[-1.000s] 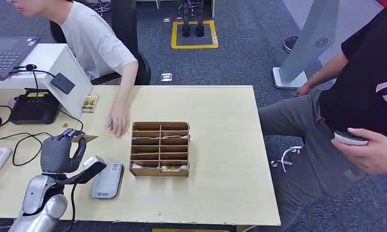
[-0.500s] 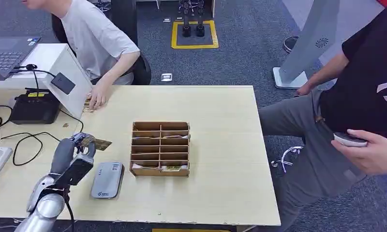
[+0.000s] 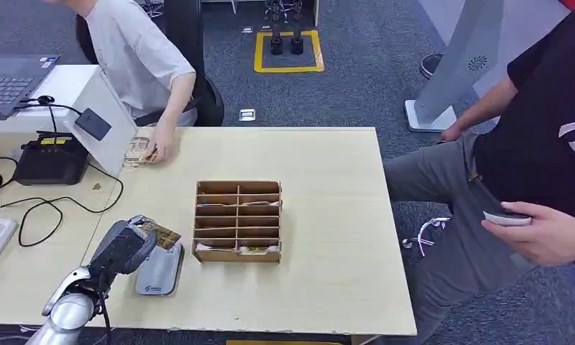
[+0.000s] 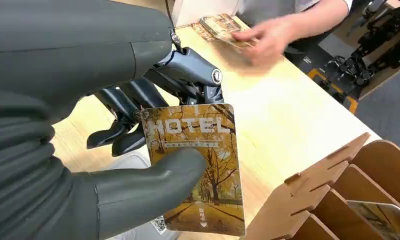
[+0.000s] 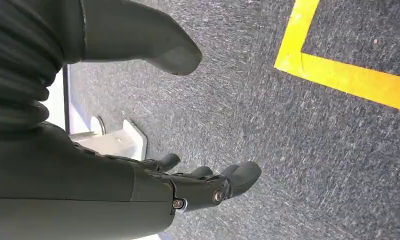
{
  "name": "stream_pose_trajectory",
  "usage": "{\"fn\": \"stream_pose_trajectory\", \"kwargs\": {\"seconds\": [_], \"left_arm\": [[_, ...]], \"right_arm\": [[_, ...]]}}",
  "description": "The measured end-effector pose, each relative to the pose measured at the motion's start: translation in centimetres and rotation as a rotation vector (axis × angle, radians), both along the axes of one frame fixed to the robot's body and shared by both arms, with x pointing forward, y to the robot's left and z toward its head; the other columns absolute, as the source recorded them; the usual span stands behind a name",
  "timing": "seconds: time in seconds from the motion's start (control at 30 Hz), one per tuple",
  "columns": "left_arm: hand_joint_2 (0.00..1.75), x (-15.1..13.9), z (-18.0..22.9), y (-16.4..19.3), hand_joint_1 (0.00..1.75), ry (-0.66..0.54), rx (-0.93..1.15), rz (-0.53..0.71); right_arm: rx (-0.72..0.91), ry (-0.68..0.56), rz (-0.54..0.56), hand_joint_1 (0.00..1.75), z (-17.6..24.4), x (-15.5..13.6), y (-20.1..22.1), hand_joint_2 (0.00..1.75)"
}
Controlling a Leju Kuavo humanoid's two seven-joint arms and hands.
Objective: Pass the card to the sensor for recognition and then transmit it.
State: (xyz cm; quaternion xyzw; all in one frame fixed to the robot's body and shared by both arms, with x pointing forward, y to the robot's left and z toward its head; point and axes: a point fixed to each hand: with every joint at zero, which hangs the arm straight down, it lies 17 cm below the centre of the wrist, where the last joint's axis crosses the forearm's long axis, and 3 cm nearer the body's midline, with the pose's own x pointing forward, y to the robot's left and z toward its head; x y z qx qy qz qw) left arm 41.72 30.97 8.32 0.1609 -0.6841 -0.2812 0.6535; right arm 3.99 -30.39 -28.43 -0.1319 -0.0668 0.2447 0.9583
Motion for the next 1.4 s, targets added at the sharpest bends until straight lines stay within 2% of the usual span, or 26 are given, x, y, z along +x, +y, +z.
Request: {"fn": "stream_pose_trajectory", "kwargs": {"seconds": [0.63,1.4], "left_arm": [[1.75,-1.1,-1.9,1.2,1.75,0.033,0.109,0.055],[1.75,-1.2,-4.2,3.3,1.75,0.056,0.365,0.137]], "right_arm": [[-0.007,0.009,0.014,0.00,0.0,0.0,-0.1,1.75],[-0.011,0.006,0.045,0.00,0.0,0.4,0.0,1.75]]}}
